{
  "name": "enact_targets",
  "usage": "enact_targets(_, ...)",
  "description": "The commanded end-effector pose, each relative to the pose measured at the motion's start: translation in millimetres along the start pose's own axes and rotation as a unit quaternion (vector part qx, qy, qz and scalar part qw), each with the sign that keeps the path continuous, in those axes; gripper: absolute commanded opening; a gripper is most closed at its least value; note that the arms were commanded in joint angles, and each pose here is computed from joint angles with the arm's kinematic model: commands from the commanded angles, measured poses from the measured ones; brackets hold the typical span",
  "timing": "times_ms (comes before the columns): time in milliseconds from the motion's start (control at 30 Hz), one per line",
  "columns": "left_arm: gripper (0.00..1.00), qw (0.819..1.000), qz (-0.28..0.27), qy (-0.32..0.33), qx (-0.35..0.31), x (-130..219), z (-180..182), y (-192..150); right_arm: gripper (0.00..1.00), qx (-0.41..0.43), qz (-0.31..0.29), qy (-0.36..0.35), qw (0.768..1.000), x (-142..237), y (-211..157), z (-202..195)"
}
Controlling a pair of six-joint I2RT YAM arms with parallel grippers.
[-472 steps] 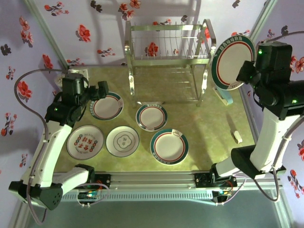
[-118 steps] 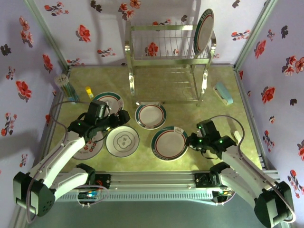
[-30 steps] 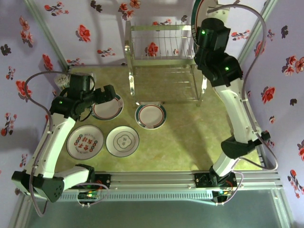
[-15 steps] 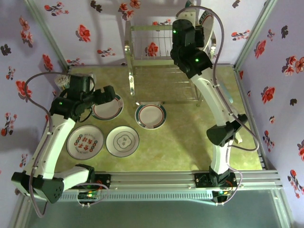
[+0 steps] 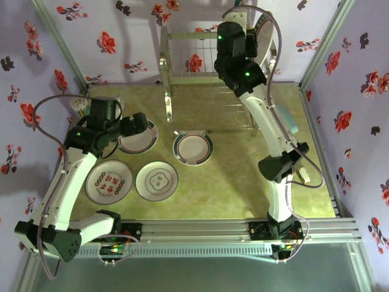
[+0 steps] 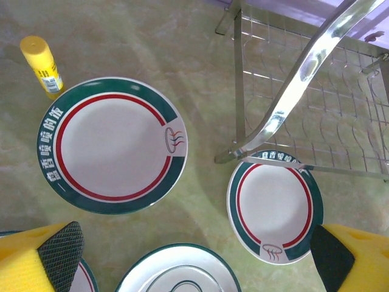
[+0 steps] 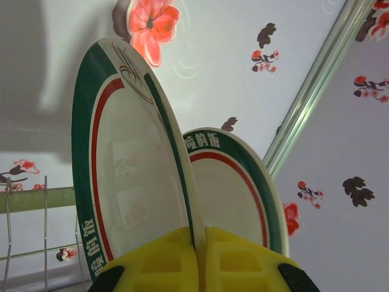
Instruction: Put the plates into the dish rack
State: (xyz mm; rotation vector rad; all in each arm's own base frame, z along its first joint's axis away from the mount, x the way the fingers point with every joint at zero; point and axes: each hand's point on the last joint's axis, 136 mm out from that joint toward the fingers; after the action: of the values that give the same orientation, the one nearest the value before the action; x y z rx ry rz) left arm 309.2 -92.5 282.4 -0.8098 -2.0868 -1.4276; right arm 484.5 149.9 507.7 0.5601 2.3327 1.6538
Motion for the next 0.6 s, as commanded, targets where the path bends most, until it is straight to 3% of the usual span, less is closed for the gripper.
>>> enact_targets(0,1.0,1.0,-0.008,0.004,-0.009,4,5,1,0.0,-0.021,-0.014,-0.01,1.0,0,13,-11)
enact_targets(300,1.0,1.0,-0.005,0.007,-0.009,1,8,0,0.0,-0.011,0.01,-0.014,1.0,-11,-6,-7)
enact_targets(567,1.0,1.0,-0.004,0.008,-0.009,-1,7,2,0.0,-0.031,0.003,-0.02,0.999,-10,1,-17)
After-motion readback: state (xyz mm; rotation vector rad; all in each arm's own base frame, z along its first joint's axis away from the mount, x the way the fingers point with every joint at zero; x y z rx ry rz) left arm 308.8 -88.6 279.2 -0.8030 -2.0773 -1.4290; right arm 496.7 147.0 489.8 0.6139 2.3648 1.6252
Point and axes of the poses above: each hand's point on the last joint's axis, 136 mm out from that joint toward the fingers, its own x axis back along the fingers, its own z axis along the line the jaws close on, y = z × x, and after that the axes turned 3 degrees about x, right-handed
